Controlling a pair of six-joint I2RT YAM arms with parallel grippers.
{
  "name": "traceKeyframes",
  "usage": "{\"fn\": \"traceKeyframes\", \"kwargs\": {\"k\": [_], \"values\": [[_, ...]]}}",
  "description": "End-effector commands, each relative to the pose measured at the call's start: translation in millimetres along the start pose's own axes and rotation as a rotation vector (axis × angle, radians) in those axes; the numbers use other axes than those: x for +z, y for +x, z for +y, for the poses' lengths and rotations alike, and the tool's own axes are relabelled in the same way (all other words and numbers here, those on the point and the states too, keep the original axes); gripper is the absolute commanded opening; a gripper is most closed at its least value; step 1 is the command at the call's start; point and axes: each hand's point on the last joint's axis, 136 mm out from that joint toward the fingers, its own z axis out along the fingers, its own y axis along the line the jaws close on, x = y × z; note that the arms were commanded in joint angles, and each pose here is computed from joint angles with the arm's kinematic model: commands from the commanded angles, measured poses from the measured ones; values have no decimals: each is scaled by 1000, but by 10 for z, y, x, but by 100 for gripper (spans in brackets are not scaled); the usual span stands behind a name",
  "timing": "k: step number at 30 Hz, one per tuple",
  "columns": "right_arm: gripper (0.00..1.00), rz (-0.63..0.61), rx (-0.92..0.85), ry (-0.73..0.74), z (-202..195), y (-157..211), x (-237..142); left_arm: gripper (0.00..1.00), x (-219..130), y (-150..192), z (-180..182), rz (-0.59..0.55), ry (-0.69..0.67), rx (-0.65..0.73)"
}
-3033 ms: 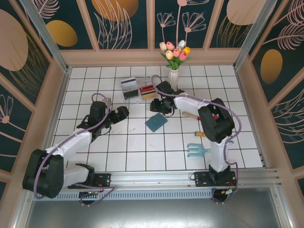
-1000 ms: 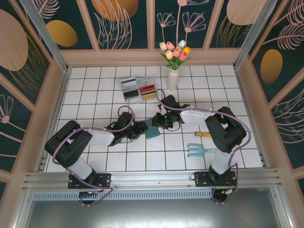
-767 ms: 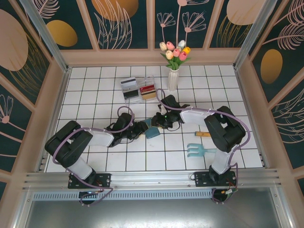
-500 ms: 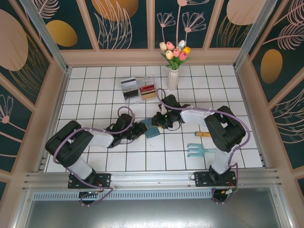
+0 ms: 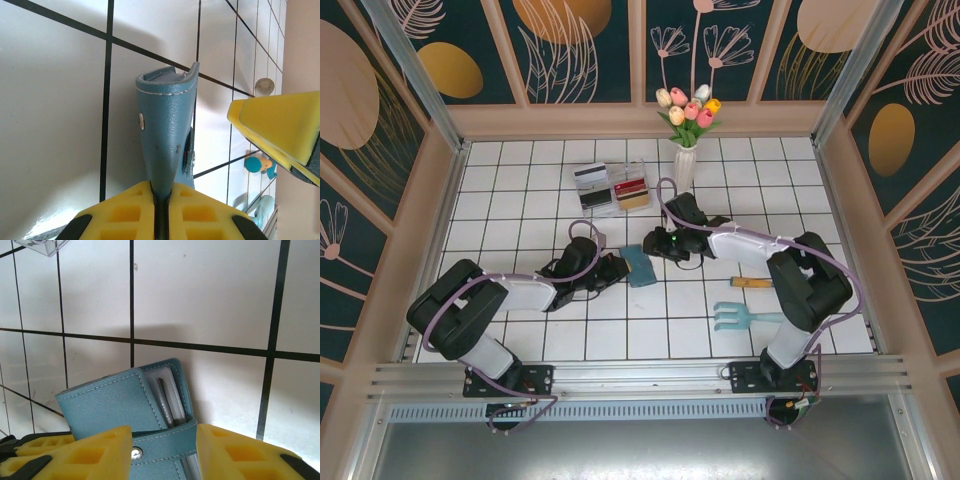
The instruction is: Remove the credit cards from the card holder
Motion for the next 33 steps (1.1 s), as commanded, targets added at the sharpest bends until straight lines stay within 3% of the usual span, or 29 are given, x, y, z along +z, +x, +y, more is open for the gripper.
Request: {"fn": "traceKeyframes", "kwargs": {"k": [1, 10, 19, 24, 33], "values": [[44, -5, -49, 27, 91, 10, -13, 6, -4, -15, -172, 11, 36, 44], [56, 51, -40, 48, 78, 179, 145, 4, 11, -2, -153, 16, 35, 25], [60, 121, -72, 49, 81, 344, 261, 3, 24, -25, -190, 17, 34, 39], [60, 132, -76, 79, 5, 397, 262, 2, 33, -52, -186, 9, 21, 45], [53, 55, -85, 318, -422, 294, 93, 0, -25, -99, -24, -30, -69, 30]]}}
